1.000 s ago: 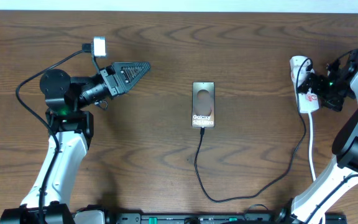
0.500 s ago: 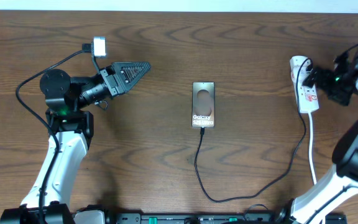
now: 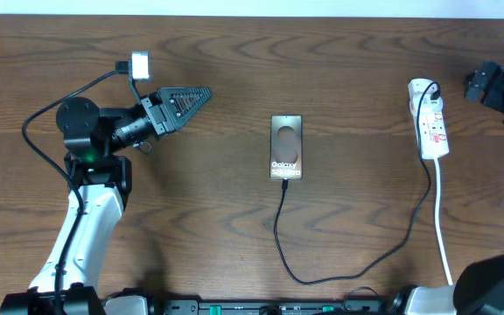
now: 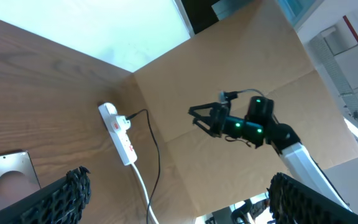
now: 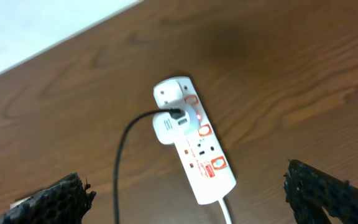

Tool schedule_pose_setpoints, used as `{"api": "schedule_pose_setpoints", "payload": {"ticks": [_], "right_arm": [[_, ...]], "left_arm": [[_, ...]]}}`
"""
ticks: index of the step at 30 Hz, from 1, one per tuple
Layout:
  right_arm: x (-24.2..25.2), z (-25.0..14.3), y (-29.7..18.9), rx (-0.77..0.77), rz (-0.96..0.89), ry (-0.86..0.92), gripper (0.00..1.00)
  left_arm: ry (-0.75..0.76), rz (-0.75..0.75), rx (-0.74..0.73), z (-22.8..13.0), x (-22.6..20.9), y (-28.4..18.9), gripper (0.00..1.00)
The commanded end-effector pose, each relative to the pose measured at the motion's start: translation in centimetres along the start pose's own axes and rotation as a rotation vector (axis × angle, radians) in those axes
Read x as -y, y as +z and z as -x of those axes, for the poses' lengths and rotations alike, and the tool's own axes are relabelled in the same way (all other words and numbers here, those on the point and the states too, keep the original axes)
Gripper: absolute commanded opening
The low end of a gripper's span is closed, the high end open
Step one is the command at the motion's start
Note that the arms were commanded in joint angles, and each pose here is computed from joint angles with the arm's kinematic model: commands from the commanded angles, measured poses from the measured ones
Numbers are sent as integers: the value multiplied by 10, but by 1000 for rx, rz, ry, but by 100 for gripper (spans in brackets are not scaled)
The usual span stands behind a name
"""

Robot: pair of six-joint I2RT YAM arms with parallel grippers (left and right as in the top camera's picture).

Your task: Plug charger to phone and switch on socket

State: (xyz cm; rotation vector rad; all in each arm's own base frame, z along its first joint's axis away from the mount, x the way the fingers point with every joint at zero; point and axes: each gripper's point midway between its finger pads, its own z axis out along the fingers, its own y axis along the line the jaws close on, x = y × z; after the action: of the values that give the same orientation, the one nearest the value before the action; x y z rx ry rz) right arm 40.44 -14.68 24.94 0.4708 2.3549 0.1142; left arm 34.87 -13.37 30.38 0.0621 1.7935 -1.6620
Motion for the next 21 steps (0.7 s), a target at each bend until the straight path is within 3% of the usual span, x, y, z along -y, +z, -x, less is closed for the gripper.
{"api": "schedule_pose_setpoints", "payload": {"ticks": [1, 9, 21], "right_arm": [[-8, 13, -26, 68, 7, -29, 99], [-45, 17, -64, 145, 58, -99, 99], [-159, -7, -106, 191, 278, -308, 99]], "left_arm": [[24, -3, 9, 4, 4, -1, 93], [24, -3, 9, 4, 4, -1, 93], [24, -3, 9, 4, 4, -1, 93]]}}
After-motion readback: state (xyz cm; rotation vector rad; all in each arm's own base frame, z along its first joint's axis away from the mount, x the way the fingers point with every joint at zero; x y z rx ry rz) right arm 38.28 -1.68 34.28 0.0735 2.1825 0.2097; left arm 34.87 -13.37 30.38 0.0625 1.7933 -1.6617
